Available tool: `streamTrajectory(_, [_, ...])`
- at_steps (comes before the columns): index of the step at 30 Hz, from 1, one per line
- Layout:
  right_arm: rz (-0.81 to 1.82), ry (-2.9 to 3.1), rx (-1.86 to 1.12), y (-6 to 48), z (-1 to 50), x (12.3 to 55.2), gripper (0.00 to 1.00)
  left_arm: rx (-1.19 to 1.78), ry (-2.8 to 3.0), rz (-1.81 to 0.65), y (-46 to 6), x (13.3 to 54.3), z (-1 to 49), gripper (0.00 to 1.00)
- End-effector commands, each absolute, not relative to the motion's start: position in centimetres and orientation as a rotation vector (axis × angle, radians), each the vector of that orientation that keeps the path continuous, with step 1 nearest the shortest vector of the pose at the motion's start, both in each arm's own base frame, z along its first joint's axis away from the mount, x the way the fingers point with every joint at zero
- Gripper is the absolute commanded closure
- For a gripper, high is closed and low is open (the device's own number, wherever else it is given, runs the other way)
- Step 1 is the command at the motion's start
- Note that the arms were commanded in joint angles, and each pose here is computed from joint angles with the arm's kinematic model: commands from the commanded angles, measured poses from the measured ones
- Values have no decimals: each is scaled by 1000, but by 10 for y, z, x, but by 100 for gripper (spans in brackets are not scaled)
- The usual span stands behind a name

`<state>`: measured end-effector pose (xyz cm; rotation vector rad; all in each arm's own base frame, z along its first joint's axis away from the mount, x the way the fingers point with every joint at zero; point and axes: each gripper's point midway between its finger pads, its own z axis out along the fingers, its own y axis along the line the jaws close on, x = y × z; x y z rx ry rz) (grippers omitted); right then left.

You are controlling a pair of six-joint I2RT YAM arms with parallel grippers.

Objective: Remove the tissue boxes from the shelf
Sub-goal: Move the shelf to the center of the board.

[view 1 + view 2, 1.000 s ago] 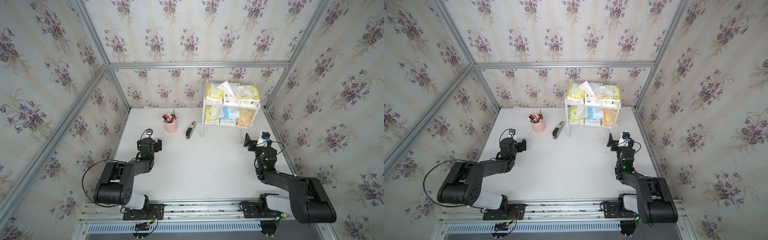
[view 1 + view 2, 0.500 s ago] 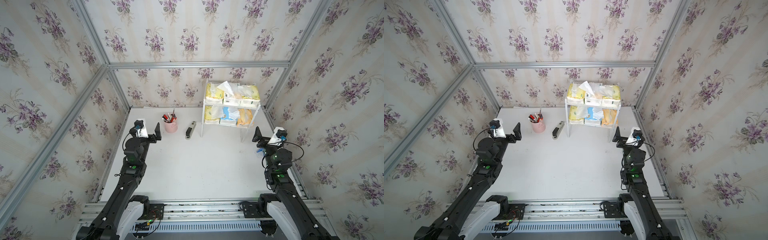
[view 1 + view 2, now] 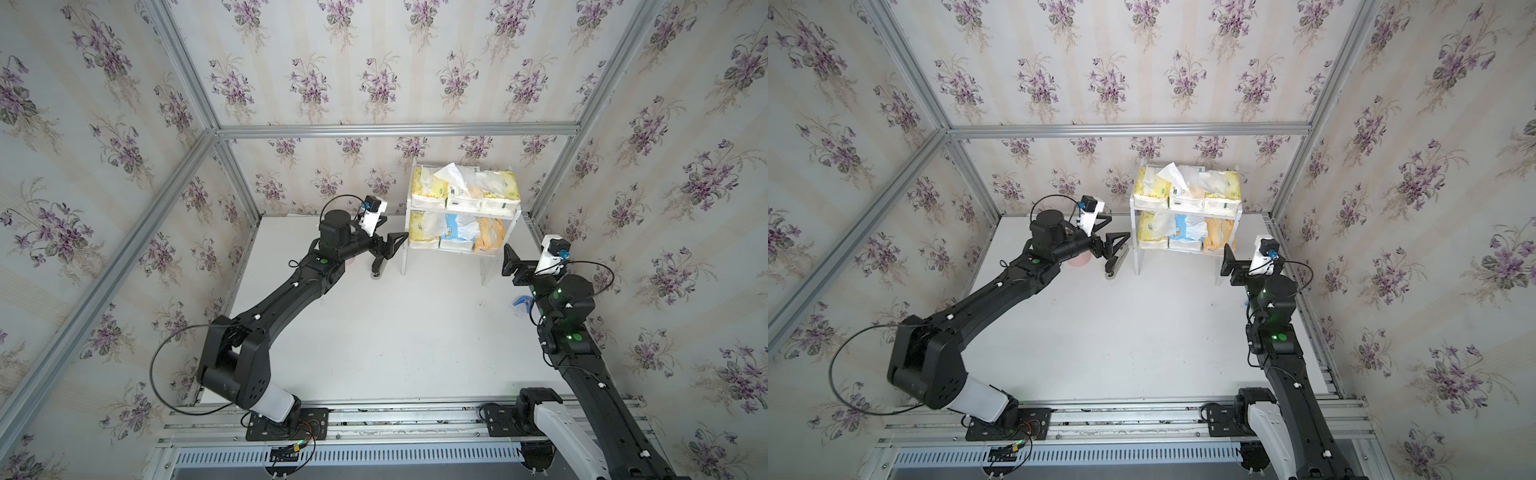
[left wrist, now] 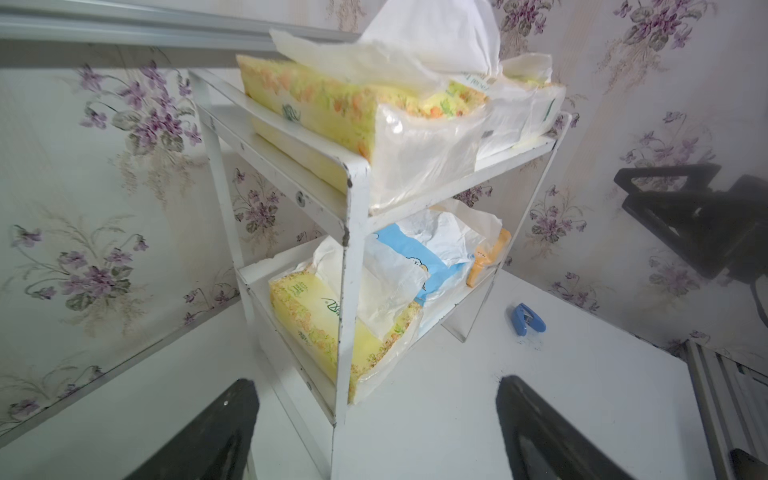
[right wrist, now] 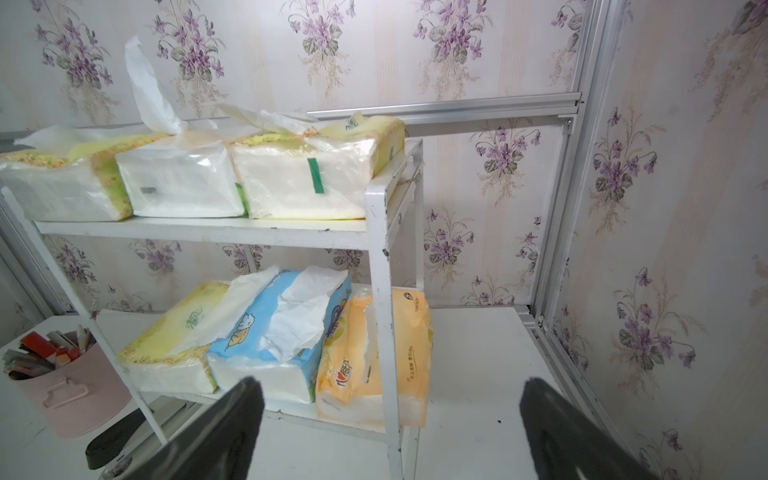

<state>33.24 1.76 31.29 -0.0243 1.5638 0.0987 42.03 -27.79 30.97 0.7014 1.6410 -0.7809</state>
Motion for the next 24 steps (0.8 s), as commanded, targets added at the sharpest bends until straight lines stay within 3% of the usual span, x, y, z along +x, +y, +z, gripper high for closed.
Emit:
streamTrajectory(1, [122, 1600, -57, 24, 310, 341, 3, 792, 1624, -842, -299, 428, 308, 8])
streamTrajectory(6, [136, 1647, -61, 25, 310, 363, 13, 846, 1608, -891, -318, 448, 308, 14])
streamTrajectory(15, [155, 1678, -50, 26, 307, 388, 33, 888, 1590, -913, -327, 454, 311, 67])
streamTrajectory(21, [164, 1679, -75, 29, 305, 400, 48, 882, 1587, -901, -324, 451, 314, 86])
streamTrajectory(24, [192, 1699, -83, 33, 303, 404, 55, 882, 1590, -899, -322, 447, 316, 89])
